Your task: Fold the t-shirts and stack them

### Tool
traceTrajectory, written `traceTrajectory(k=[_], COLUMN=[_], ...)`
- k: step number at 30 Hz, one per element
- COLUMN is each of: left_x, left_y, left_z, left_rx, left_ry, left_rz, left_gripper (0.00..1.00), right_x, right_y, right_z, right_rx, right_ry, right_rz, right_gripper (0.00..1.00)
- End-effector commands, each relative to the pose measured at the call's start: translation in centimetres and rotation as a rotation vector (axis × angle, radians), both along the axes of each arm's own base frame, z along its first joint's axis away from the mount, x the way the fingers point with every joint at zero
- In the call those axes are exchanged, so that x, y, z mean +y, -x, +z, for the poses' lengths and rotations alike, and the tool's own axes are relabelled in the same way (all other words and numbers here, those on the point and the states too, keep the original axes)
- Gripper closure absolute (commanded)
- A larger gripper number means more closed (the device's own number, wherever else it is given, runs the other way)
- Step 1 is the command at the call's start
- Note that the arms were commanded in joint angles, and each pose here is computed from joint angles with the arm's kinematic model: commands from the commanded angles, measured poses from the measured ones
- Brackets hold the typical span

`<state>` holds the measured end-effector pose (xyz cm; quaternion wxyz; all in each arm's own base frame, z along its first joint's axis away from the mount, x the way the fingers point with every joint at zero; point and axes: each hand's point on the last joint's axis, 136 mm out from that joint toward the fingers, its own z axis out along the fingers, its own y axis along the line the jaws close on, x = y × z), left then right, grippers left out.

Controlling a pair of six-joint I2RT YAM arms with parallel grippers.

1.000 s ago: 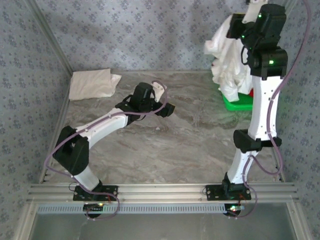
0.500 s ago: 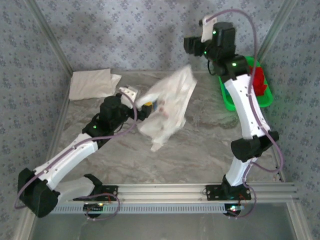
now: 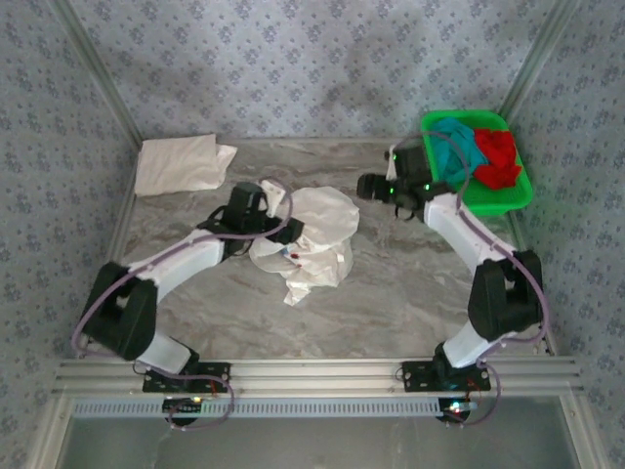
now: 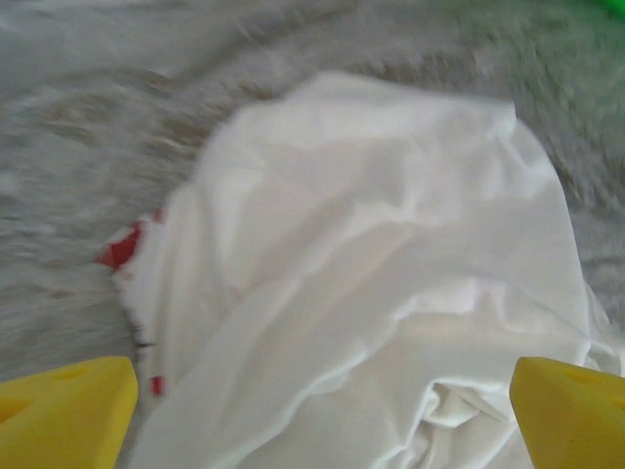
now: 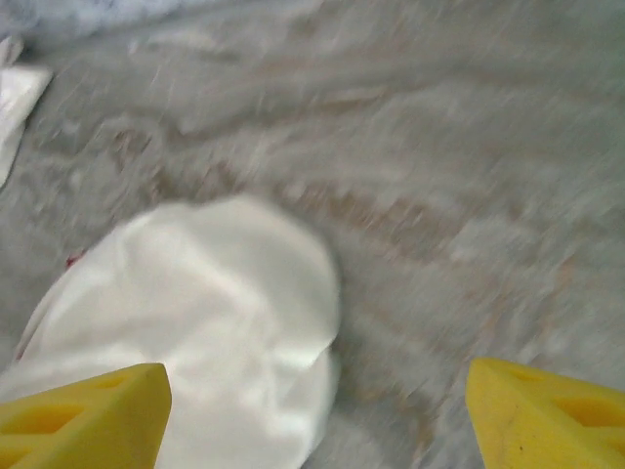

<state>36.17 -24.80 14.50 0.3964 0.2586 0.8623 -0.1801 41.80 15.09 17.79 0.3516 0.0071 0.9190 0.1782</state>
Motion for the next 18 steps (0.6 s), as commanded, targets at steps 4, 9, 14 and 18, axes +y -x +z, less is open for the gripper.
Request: traceTrajectory(k=[4, 9, 14, 18], left_x=[-7.2, -8.2, -9.1, -8.8], left_y=[1.4, -0.5, 0.6, 2.9], left_z=[-2.6, -3.2, -3.4, -5.4], left_rx=[0.006, 0.0, 0.028, 0.044], left_ry=[-0.089, -0.164, -0.203, -0.318], left_rz=[-0.266, -0.288, -0.369, -0.441], left_gripper=[0.07, 0.34, 0.2, 0.08], right_x=[-2.1, -4.0, -5.0, -5.4], right_y=[4.0, 5.5, 6.5, 6.6], right_z=[-1.2, -1.9, -2.9, -3.5], right_rx=[-0.035, -0.022, 0.004, 0.009], right_ry=[-0.084, -0.079, -0.114, -0.14], right_rz=[-0.106, -0.155, -0.178, -0.191], right_gripper=[0.18, 0.18, 0.17, 0.17])
